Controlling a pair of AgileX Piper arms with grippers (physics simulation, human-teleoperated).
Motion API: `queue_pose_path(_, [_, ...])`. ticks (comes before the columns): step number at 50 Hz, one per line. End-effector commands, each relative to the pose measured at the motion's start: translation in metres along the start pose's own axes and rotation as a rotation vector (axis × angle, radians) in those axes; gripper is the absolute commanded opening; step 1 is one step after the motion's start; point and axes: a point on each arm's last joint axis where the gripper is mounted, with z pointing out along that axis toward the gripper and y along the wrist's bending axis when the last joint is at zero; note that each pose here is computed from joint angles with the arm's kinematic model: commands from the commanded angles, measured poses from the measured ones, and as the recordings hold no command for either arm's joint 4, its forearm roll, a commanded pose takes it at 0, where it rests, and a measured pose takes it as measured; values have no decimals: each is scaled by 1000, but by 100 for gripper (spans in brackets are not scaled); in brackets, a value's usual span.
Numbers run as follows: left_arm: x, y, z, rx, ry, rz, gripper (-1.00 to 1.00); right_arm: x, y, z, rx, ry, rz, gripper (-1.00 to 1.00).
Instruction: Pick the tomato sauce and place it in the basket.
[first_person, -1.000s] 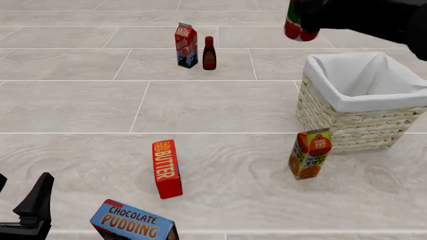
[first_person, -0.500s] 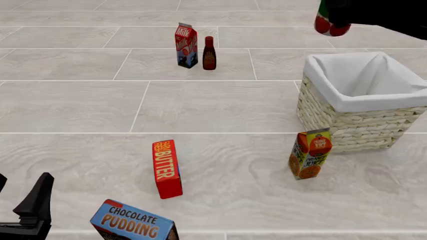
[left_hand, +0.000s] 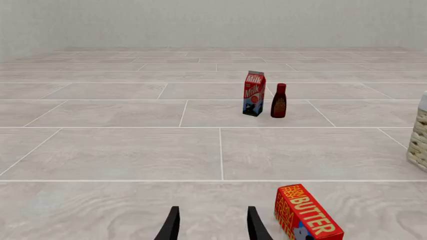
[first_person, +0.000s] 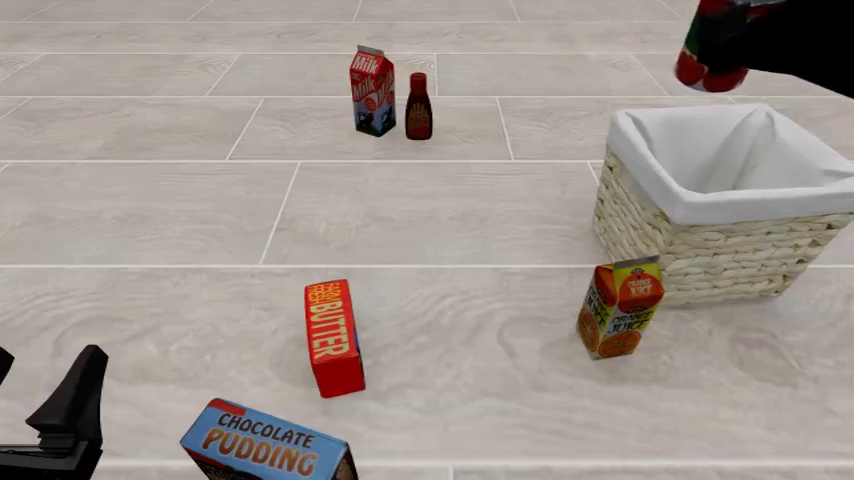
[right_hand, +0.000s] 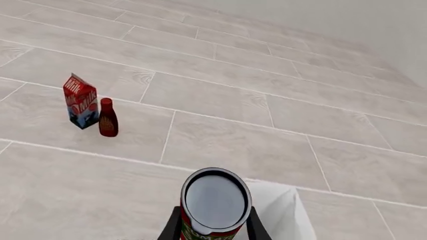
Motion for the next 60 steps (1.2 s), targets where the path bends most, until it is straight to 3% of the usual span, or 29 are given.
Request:
queue_pose_path(1, [0,0,0,0,0,0,100,13,-13,4,48,16,13,-100])
queue_pose_path(35, [0,0,0,0,0,0,100,66,-31,35,114,92,46,-100])
queue_pose_path(60, [0,0,0,0,0,0,100,86,-44,50,147,130,50,-100])
